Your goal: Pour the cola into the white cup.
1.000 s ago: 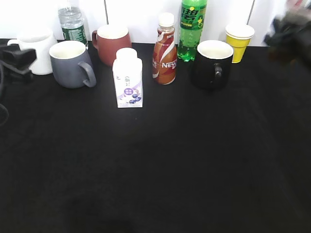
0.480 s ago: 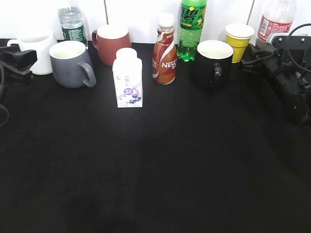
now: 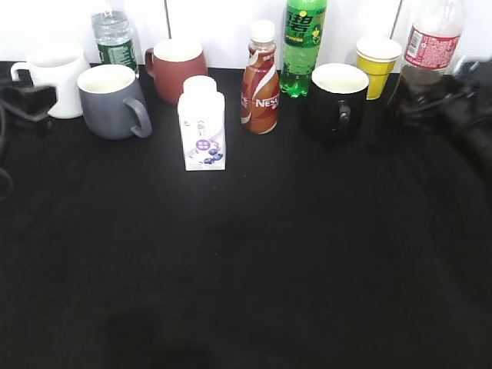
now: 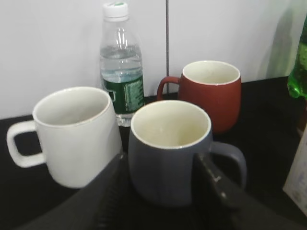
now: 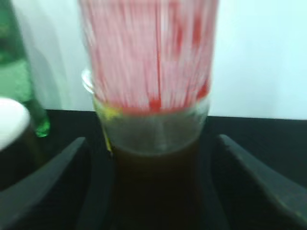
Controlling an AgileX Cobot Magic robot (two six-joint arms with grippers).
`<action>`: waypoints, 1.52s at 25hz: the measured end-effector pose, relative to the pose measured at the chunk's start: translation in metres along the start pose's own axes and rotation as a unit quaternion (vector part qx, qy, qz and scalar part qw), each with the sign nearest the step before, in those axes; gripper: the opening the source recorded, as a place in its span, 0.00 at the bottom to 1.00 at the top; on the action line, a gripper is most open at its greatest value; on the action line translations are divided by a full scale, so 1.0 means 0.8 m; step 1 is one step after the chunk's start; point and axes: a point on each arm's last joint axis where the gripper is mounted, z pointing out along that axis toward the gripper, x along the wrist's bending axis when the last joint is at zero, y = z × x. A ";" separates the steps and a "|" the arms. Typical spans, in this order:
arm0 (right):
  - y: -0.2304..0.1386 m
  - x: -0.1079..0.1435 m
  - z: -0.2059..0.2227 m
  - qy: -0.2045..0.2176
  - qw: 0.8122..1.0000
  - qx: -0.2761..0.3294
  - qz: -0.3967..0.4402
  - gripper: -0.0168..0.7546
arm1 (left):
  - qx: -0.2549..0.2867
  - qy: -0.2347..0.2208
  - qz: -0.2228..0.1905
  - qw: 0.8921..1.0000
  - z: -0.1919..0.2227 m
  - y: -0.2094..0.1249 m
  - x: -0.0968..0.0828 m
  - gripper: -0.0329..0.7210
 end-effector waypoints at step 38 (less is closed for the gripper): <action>0.154 0.003 -0.437 0.006 0.968 0.250 -0.006 0.84 | 0.186 0.075 -0.032 0.979 -0.337 0.013 -0.037 0.67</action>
